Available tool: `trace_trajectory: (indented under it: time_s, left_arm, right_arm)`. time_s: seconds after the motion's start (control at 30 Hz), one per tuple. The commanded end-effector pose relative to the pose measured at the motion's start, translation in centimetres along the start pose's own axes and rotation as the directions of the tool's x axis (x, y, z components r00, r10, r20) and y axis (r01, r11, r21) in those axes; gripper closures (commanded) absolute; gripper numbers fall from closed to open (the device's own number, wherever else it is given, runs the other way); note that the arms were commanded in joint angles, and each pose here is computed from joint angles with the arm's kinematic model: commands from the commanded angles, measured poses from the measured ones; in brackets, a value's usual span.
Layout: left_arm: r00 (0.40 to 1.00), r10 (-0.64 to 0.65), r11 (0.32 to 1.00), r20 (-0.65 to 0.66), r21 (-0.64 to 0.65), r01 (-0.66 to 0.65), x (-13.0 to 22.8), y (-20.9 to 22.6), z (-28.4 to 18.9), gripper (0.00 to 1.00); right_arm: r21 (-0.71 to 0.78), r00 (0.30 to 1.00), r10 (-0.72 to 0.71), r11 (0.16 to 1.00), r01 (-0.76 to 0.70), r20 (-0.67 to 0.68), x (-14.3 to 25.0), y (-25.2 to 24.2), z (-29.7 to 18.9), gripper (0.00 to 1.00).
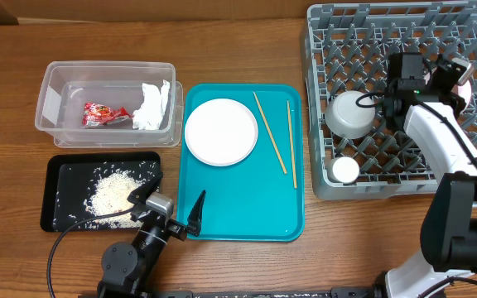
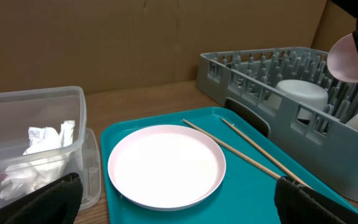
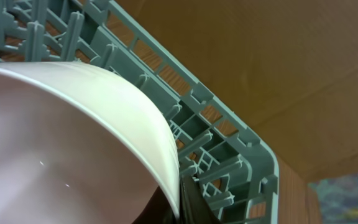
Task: Sort waste into correct bins and load items into the dishwasher
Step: 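Place the pink bowl into the dish rack's right side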
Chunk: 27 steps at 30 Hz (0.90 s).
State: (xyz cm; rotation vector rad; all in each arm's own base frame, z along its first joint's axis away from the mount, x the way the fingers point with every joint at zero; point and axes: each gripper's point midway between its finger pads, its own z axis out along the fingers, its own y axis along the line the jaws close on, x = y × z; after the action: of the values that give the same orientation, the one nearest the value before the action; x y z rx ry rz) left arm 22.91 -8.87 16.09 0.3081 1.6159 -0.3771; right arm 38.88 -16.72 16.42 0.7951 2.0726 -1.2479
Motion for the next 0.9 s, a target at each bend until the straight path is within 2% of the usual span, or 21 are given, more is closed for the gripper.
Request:
trace_trajectory:
  time_s: [0.0, 0.33, 0.67, 0.87]
  left_arm:
    - [1.0, 0.016, 1.0, 0.005, 0.005, -0.016, 0.0, 0.0, 0.0, 0.0]
    - [1.0, 0.016, 1.0, 0.006, 0.005, -0.016, 0.0, 0.0, 0.0, 0.0]
    - [1.0, 0.016, 1.0, 0.005, 0.005, -0.016, 0.0, 0.0, 0.0, 0.0]
    - [1.0, 0.016, 1.0, 0.005, 0.005, -0.016, 0.0, 0.0, 0.0, 0.0]
  right_arm:
    - [-0.063, 0.997, -0.075, 0.995, 0.076, 0.008, 0.1, 1.8, -1.1, 0.96]
    - [-0.149, 0.986, -0.159, 0.975, 0.165, 0.051, 1.0, 4.6, -4.7, 0.96]
    - [-0.082, 0.967, -0.252, 0.964, 0.255, 0.039, 1.9, 3.2, -4.7, 0.96]
    - [-0.111, 0.954, -0.292, 0.948, 0.297, 0.062, 2.4, 4.1, -6.3, 0.95]
